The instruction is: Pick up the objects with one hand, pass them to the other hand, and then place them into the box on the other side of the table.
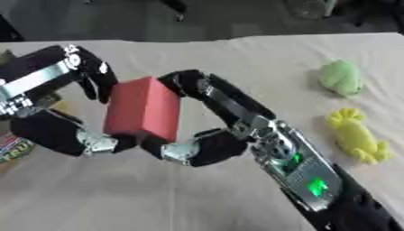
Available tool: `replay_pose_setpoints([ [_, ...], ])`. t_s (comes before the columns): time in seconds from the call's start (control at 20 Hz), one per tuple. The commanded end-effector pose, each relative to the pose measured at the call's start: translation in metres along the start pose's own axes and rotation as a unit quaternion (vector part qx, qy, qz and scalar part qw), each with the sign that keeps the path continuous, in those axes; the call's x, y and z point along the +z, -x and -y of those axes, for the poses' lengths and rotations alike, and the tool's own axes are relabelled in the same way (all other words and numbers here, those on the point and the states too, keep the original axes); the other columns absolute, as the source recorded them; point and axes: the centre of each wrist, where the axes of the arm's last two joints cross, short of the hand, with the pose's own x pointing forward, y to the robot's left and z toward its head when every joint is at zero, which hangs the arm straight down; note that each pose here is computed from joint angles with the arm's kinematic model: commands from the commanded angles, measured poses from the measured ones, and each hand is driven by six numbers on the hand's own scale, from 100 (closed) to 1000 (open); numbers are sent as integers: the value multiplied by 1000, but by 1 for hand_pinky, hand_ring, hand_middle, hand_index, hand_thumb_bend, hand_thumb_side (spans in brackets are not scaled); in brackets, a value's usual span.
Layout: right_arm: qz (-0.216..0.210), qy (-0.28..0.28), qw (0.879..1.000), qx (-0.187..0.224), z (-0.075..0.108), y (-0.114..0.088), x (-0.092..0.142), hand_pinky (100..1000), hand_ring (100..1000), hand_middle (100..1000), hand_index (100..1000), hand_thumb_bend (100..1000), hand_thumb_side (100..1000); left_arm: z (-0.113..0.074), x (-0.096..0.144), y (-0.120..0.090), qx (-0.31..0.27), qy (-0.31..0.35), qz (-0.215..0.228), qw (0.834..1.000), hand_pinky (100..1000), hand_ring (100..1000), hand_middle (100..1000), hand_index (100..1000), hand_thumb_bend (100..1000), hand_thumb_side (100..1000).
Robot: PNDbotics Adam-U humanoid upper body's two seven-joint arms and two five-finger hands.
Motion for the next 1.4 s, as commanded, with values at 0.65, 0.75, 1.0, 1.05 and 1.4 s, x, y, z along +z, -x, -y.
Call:
replay_pose_setpoints([
  [0.65, 31, -7, 999, -13, 1, -6, 0, 803, 685, 677, 816, 449, 447, -14, 10, 6, -29, -35, -3, 999, 584, 593, 395, 365, 434, 192],
  [0.75, 27, -10, 999, -17, 0, -6, -1, 803, 681, 672, 807, 423, 424, -14, 9, 5, -26, -38, 0, 999, 579, 590, 392, 364, 434, 192],
  [1.0, 20, -18, 999, -28, -1, -8, -2, 804, 677, 671, 802, 393, 412, -15, 7, 0, -24, -49, 14, 998, 574, 585, 389, 380, 423, 211],
  [1.05, 19, -18, 999, -29, -1, -8, -2, 804, 678, 672, 802, 386, 413, -15, 6, -2, -24, -52, 18, 998, 573, 584, 389, 403, 401, 224],
  [1.4, 20, -20, 999, -37, -1, -11, -3, 803, 676, 672, 799, 362, 407, -15, 1, -9, -33, -48, 44, 997, 598, 613, 476, 720, 584, 113],
])
